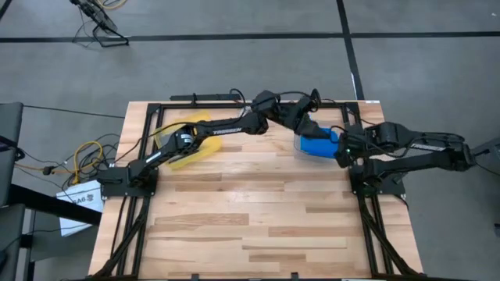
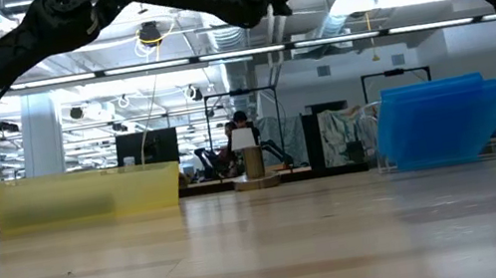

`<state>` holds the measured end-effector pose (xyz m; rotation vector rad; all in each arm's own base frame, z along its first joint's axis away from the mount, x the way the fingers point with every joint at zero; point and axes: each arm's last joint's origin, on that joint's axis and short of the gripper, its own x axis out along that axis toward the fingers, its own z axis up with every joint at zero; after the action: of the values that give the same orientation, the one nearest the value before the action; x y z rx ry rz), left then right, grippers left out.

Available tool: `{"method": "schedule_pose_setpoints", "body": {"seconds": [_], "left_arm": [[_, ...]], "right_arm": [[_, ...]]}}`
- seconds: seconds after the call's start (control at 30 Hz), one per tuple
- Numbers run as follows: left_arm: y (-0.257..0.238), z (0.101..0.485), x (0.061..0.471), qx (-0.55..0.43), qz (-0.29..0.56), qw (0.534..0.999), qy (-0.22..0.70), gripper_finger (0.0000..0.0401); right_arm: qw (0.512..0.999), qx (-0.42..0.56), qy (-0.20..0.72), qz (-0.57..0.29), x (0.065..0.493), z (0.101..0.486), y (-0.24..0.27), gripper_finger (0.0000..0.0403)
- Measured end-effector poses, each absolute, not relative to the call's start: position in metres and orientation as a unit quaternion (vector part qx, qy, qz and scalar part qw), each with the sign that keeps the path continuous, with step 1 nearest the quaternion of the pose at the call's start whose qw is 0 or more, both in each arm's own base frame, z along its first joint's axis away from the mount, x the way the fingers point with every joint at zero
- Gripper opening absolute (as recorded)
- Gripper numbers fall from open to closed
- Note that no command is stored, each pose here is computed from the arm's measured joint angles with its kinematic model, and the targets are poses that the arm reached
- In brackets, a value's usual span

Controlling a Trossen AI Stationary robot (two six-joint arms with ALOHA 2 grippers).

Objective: Pick & place jewel cases by type
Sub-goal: Put the blue CD case into the transparent bin

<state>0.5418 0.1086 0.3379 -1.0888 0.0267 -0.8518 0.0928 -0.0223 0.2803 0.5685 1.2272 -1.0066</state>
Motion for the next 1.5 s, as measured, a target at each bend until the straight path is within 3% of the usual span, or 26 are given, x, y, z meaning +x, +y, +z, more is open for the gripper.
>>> {"method": "schedule_pose_setpoints", "body": {"seconds": [0.1,0.3,0.43,0.57,0.97,1.27,1.5], "left_arm": [[0.112,0.337,0.54,-0.463,-0.376,0.803,0.007,0.0218],[0.111,0.351,0.528,-0.351,-0.3,0.883,0.084,0.0218],[0.105,0.382,0.492,-0.239,-0.203,0.939,0.138,0.0218],[0.089,0.437,0.44,-0.13,-0.139,0.971,0.143,0.0218],[0.066,0.47,0.378,0.005,0.05,0.972,0.23,0.0218],[0.065,0.463,0.367,0.011,0.077,0.953,0.293,0.0218],[0.064,0.461,0.363,0.017,0.075,0.947,0.311,0.0218]], "right_arm": [[0.642,0.273,0.553,-0.456,0.095,0.278,-0.028,0.0],[0.612,0.268,0.583,-0.461,0.105,0.272,-0.039,0.0],[0.612,0.266,0.587,-0.459,0.113,0.268,-0.047,0.0],[0.609,0.266,0.584,-0.467,0.118,0.264,-0.057,0.0],[0.576,0.343,0.558,-0.489,0.113,0.218,-0.079,0.0],[0.544,0.413,0.543,-0.489,0.104,0.203,-0.088,0.0],[0.582,0.463,0.485,-0.461,0.115,0.203,-0.095,0.0]]}}
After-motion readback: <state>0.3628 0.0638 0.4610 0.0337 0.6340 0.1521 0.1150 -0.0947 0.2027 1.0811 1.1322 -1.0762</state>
